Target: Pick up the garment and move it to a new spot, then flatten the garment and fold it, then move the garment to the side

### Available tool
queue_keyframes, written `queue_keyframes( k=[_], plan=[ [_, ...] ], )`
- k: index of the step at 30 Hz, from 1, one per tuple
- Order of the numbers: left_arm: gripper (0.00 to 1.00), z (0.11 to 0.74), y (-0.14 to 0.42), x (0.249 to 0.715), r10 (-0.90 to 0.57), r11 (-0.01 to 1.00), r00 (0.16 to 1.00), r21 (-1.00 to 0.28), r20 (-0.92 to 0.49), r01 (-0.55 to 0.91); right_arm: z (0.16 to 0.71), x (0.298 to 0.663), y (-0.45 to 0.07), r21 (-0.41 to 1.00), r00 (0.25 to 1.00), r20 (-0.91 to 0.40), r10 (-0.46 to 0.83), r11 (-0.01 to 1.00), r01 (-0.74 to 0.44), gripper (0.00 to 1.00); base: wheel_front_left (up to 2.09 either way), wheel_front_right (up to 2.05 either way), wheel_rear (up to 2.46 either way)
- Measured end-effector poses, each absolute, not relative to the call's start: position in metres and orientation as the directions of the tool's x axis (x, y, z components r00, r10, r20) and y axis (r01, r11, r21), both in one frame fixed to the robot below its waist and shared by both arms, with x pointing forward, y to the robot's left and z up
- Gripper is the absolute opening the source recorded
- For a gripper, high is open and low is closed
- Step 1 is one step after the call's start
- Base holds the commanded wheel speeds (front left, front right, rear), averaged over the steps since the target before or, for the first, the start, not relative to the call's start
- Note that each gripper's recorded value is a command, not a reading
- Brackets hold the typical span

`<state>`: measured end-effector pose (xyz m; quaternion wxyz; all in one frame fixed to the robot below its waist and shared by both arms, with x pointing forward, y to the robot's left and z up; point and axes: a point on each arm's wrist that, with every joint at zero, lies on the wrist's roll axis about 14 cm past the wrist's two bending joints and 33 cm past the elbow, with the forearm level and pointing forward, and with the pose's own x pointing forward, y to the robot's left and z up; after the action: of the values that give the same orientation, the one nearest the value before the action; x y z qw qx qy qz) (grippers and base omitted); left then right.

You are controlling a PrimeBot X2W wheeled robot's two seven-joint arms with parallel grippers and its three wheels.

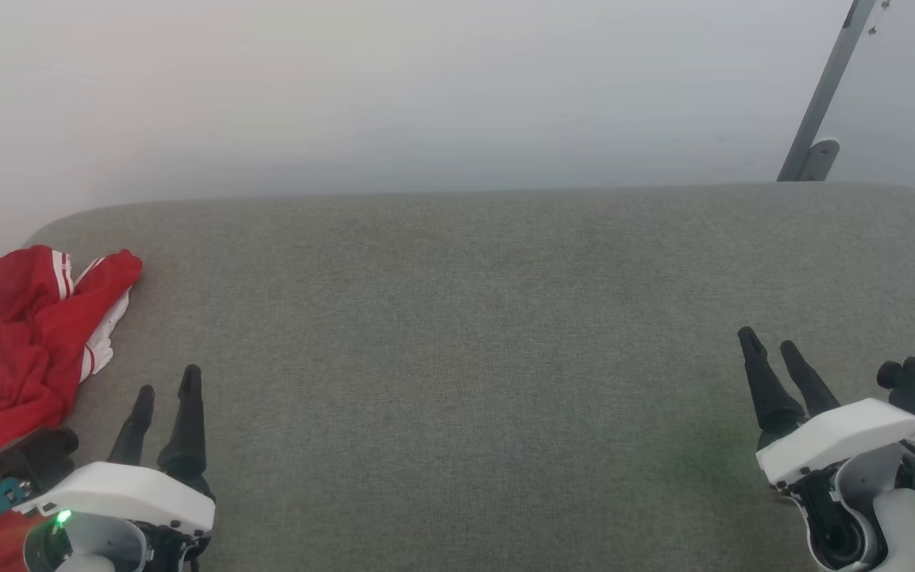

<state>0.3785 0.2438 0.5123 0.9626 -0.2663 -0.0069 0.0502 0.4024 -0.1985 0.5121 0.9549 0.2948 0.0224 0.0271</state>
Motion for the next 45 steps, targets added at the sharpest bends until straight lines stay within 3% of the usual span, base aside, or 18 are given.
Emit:
queue_keyframes(
  k=[45],
  plan=[
    [1.0,0.534,0.246,0.378,0.054,0.983,0.992,-0.178,0.115,-0.033,0.533,0.4,-0.205,0.251,0.997,0.038,0.065,0.965,-0.072,1.0,0.0,0.0,0.0]
  ],
)
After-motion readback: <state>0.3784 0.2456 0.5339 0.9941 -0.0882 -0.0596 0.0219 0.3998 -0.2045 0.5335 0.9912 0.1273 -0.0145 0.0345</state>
